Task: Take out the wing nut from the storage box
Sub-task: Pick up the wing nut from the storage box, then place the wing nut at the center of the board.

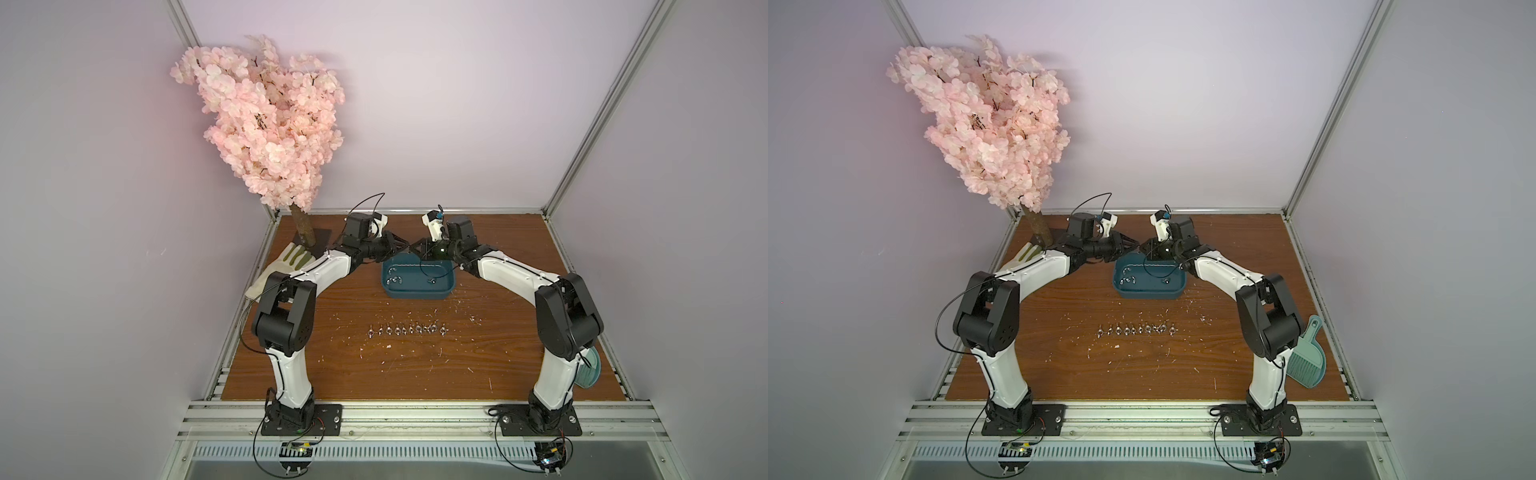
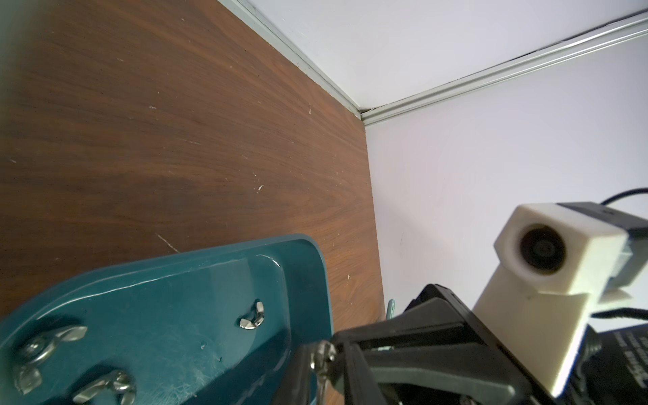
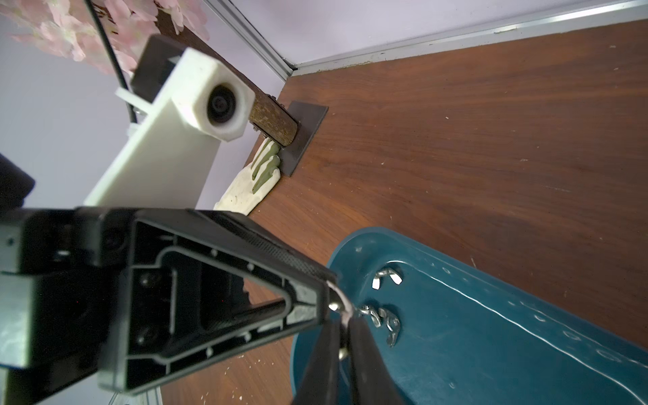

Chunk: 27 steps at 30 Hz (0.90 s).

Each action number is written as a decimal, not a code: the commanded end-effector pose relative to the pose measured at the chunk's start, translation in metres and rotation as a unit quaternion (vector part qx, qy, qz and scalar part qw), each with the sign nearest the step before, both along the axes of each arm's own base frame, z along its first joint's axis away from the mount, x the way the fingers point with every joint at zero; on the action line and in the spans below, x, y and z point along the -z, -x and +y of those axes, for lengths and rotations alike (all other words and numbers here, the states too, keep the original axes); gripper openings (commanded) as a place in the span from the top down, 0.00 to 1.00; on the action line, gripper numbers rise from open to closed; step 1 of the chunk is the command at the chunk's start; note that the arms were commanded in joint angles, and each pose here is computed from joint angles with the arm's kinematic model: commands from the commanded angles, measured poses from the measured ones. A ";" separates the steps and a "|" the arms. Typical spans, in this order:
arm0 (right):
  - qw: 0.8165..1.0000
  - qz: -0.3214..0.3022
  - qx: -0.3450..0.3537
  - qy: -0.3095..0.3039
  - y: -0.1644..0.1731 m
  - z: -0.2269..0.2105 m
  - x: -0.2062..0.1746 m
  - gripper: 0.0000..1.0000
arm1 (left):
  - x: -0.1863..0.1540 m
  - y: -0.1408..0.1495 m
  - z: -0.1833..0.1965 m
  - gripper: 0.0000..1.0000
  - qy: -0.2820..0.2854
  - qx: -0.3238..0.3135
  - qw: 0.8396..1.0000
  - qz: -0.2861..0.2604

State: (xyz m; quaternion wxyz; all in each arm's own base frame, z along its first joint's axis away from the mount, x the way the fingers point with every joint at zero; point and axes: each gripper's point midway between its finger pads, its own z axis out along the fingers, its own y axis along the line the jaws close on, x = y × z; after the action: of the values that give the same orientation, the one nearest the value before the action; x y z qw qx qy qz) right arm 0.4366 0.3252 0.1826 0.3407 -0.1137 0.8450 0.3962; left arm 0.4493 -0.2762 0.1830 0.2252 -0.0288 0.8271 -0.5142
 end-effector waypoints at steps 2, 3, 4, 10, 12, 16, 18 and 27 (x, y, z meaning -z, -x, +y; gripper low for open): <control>0.999 -0.031 -0.017 -0.031 0.008 0.003 -0.035 0.88 | 0.003 0.000 -0.006 0.84 0.000 0.009 1.000 -0.005; 0.999 -0.030 -0.018 -0.032 0.008 0.004 -0.035 0.88 | 0.003 0.000 -0.006 0.85 0.000 0.010 1.000 -0.005; 0.999 -0.030 -0.019 -0.033 0.008 0.004 -0.035 0.88 | 0.004 0.000 -0.006 0.86 0.000 0.010 1.000 -0.005; 0.999 -0.030 -0.023 -0.034 0.010 0.006 -0.036 0.88 | 0.005 0.001 -0.006 0.94 0.000 0.010 1.000 -0.003; 0.999 -0.029 -0.023 -0.033 0.010 0.006 -0.035 0.87 | 0.006 0.001 -0.005 0.99 -0.002 0.009 1.000 -0.002; 0.999 -0.025 -0.017 -0.026 0.010 0.003 -0.032 0.66 | 0.005 0.001 -0.004 1.00 -0.008 0.007 1.000 -0.004; 0.999 -0.023 -0.008 -0.021 0.009 -0.001 -0.029 0.49 | 0.006 0.000 -0.002 1.00 -0.012 0.006 1.000 -0.004; 1.000 -0.021 0.020 0.009 0.005 -0.021 -0.016 0.21 | 0.021 0.005 0.032 0.99 -0.100 -0.020 0.995 -0.003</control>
State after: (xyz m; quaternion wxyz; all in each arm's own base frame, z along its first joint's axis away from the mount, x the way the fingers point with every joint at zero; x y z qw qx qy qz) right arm 0.4289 0.3130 0.1750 0.3337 -0.1054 0.8530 0.3871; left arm 0.4475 -0.2627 0.1593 0.2212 -0.0308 0.8545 -0.4691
